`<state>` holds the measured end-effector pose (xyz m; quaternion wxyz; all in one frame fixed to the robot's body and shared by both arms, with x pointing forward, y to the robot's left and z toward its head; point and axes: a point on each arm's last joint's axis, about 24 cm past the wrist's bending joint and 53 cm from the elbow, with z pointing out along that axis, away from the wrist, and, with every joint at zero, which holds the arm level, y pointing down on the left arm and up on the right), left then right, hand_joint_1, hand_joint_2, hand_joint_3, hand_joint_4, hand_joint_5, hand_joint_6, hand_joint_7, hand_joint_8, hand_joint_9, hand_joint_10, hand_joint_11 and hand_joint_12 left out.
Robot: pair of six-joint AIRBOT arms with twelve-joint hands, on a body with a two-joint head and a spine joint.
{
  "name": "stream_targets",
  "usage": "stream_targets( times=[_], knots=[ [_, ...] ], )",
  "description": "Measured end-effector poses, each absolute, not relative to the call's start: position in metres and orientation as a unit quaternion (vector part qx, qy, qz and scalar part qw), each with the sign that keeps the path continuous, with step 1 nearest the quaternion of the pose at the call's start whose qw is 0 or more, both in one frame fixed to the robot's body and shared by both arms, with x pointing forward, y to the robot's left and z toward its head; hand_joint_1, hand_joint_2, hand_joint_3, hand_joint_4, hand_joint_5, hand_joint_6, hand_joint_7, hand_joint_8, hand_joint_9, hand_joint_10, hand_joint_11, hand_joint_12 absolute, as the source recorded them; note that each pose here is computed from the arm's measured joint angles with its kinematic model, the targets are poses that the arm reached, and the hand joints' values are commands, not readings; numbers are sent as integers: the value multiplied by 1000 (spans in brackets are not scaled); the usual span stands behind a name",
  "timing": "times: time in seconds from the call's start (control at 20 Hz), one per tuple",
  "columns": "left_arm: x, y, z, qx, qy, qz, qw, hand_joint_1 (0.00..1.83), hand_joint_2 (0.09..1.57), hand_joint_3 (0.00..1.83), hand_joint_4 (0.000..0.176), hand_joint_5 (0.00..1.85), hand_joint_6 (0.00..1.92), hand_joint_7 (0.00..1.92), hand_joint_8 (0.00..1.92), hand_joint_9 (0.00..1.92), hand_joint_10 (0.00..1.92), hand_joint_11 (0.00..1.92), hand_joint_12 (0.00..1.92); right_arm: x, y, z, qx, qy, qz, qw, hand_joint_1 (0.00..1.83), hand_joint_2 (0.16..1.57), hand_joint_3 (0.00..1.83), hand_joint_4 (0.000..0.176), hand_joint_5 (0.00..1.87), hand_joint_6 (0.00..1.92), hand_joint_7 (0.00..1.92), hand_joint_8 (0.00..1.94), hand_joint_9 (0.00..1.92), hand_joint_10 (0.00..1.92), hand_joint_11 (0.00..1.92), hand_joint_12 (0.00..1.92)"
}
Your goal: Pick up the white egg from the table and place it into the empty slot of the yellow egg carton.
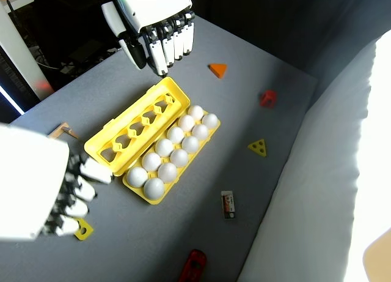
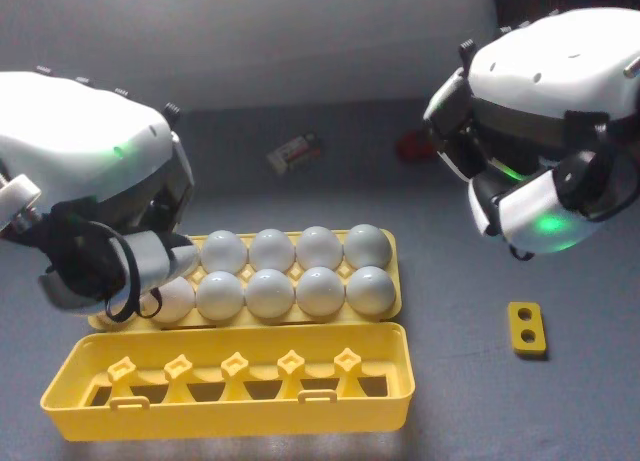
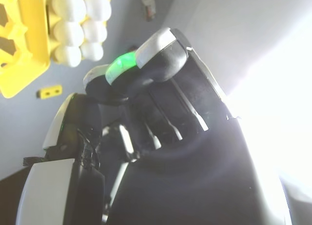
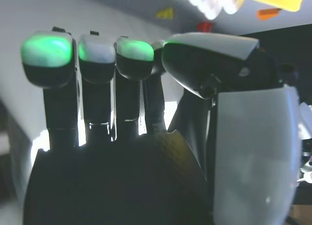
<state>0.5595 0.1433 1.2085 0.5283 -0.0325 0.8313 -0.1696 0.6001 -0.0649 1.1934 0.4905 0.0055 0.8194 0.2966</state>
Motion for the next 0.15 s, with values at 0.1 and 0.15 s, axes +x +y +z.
stream_targets(
  times=[0.1, 0.15],
  knots=[
    [558, 141, 1208, -31, 832, -171, 527, 688, 1461, 3, 0, 868, 1693, 1115, 1711, 1119, 1878, 1139, 1921, 593, -57, 1188, 5, 822, 301, 484, 960, 846, 1112, 0, 721, 1888, 1099, 1815, 1123, 1921, 1153, 1921],
    [557, 140, 1207, -31, 833, -173, 525, 684, 1462, 3, 0, 870, 1700, 1116, 1717, 1123, 1880, 1139, 1921, 592, -56, 1184, 11, 825, 303, 477, 960, 842, 1121, 0, 724, 1892, 1100, 1822, 1125, 1921, 1161, 1921]
  ],
)
